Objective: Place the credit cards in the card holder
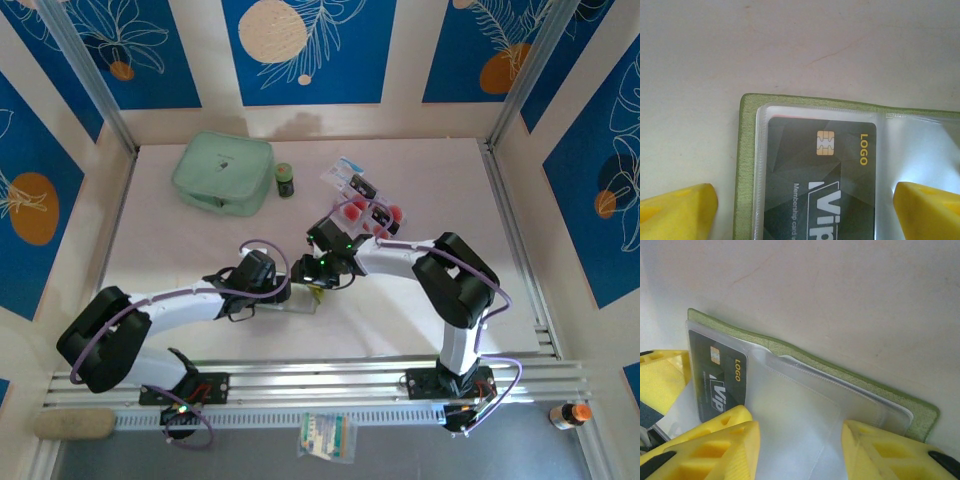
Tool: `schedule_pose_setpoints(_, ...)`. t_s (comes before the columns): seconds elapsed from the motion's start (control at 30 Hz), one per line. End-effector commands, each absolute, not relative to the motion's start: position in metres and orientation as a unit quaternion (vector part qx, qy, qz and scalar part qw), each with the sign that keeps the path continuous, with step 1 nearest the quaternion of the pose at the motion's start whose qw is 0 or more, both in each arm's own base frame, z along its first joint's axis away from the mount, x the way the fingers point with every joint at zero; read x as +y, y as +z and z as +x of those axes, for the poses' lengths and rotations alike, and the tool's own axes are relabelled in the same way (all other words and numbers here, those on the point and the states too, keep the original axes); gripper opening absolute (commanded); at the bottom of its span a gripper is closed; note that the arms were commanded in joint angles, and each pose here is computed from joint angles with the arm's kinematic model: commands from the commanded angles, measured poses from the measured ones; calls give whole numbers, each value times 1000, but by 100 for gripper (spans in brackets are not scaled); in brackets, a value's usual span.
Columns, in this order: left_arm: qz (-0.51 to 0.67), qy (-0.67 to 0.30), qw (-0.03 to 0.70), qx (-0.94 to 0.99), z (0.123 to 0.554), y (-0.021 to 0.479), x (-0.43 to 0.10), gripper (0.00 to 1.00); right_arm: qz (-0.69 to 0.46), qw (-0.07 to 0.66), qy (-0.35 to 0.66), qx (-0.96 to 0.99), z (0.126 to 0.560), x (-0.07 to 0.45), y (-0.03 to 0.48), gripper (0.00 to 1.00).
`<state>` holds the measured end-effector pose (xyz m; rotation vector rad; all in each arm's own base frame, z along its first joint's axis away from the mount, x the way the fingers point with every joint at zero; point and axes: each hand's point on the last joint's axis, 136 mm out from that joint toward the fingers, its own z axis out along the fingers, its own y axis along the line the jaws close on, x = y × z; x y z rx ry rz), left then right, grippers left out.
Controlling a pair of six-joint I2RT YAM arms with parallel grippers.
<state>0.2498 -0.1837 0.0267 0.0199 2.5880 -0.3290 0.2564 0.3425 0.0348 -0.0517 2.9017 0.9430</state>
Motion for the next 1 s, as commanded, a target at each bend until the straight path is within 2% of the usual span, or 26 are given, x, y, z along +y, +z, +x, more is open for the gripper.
schedule_pose_setpoints(0.0, 12, -121, 250, 961, 242, 20, -183, 92, -8, 17, 321, 947, 255, 347, 28, 46)
schedule_pose_setpoints(0.37, 8, -130, 259, 957, 244, 29, -185, 94, -23, 15, 361, 932, 256, 356, 48, 41)
schedule_pose_setpoints(0.53, 0, -140, 283, 949, 247, 52, -183, 100, -31, 21, 368, 929, 256, 360, 62, 41)
schedule_pose_setpoints(0.67, -7, -145, 310, 940, 250, 74, -178, 100, -39, 25, 372, 927, 254, 365, 73, 41)
schedule_pose_setpoints(0.97, -30, -150, 359, 921, 249, 110, -157, 100, -49, 24, 374, 926, 255, 384, 86, 48)
